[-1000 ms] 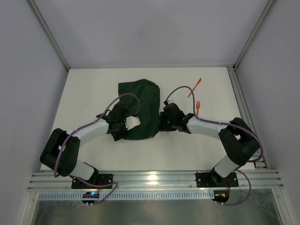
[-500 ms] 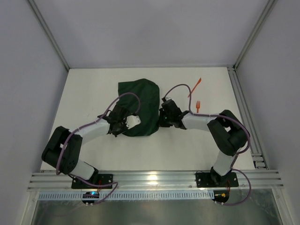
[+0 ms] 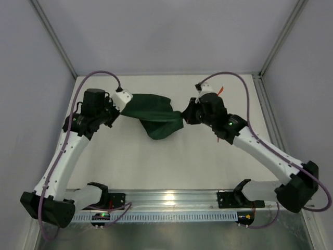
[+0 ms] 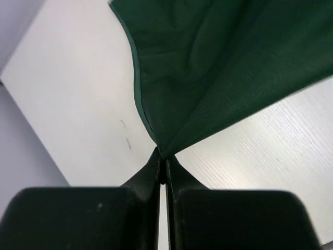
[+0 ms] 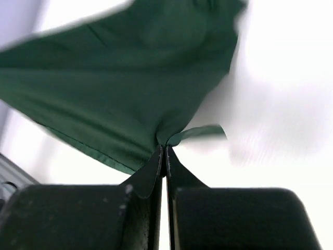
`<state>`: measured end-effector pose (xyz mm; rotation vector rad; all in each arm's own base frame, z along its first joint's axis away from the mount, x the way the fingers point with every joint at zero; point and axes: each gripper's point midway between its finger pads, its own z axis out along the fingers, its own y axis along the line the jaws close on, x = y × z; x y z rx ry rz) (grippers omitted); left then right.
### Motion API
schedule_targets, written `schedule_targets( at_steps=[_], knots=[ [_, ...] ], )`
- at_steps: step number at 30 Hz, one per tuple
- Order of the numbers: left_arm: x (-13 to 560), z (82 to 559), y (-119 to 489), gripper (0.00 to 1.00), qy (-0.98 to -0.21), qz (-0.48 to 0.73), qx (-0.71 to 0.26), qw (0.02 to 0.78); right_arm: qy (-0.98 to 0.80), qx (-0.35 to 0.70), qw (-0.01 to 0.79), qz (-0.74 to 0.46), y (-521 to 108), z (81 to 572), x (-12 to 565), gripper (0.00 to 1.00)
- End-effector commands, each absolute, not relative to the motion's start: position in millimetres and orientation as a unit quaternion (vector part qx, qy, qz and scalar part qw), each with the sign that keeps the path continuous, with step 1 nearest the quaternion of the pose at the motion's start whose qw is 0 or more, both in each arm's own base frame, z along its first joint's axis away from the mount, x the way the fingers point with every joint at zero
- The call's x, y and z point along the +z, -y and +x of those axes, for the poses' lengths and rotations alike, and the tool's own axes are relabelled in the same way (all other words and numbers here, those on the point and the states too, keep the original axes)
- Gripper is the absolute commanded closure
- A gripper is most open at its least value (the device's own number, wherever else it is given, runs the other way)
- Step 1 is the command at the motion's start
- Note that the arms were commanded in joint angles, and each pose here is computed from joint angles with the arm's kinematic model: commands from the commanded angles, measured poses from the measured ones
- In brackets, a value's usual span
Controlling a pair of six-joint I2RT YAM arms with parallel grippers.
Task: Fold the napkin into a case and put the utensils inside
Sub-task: Pick up the crumpled napkin from the center of the board, then flatten out the crumpled napkin at the center of the board.
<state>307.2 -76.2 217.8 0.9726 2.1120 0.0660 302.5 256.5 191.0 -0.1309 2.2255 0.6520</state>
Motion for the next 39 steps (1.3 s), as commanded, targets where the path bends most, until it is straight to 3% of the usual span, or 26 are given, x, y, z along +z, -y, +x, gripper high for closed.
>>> schedule_targets(
  at_steps=[1, 6, 10, 14, 17, 22, 25, 26, 27, 28, 29, 31, 35, 39],
  knots=[
    [259, 259, 67, 1.0, -0.84, 0.389, 0.008, 0.379, -0.824, 0.252, 0.502, -0.07, -229, 293, 305, 0.96],
    [352, 226, 63, 1.0, -0.794, 0.389, 0.012, 0.467, -0.788, 0.27, 0.544, -0.106, -213, 251, 386, 0.96],
    [379, 202, 62, 1.0, -0.785, 0.391, -0.001, 0.481, -0.765, 0.319, 0.543, -0.137, -219, 224, 420, 0.96],
    [371, 211, 59, 1.0, -0.794, 0.381, 0.01, 0.475, -0.77, 0.307, 0.544, -0.128, -213, 225, 415, 0.96],
    [351, 241, 56, 1.0, -0.808, 0.366, 0.036, 0.461, -0.784, 0.262, 0.55, -0.116, -204, 248, 399, 0.96],
    [342, 303, 62, 1.0, -0.821, 0.339, 0.054, 0.456, -0.808, 0.199, 0.548, -0.082, -184, 336, 381, 0.96],
    [366, 350, 61, 1.0, -0.821, 0.303, 0.075, 0.478, -0.803, 0.171, 0.566, -0.074, -183, 393, 398, 0.96],
    [404, 360, 61, 1.0, -0.803, 0.285, 0.08, 0.518, -0.798, 0.163, 0.576, -0.071, -181, 407, 407, 0.96],
    [397, 380, 65, 1.0, -0.813, 0.282, 0.076, 0.503, -0.794, 0.156, 0.583, -0.068, -180, 420, 414, 0.96],
    [408, 388, 65, 1.0, -0.812, 0.274, 0.075, 0.509, -0.764, 0.16, 0.622, -0.063, -178, 427, 457, 0.96],
    [419, 394, 67, 1.0, -0.811, 0.266, 0.072, 0.516, -0.773, 0.15, 0.614, -0.059, -179, 452, 447, 0.96],
    [451, 409, 70, 1.0, -0.794, 0.254, 0.073, 0.548, -0.733, 0.156, 0.661, -0.049, -175, 459, 498, 0.96],
    [483, 416, 67, 1.0, -0.76, 0.235, 0.087, 0.599, -0.69, 0.146, 0.707, -0.061, -171, 472, 531, 0.96],
    [457, 408, 71, 1.0, -0.761, 0.276, 0.086, 0.58, -0.685, 0.132, 0.711, -0.09, -164, 448, 526, 0.96]
  ],
)
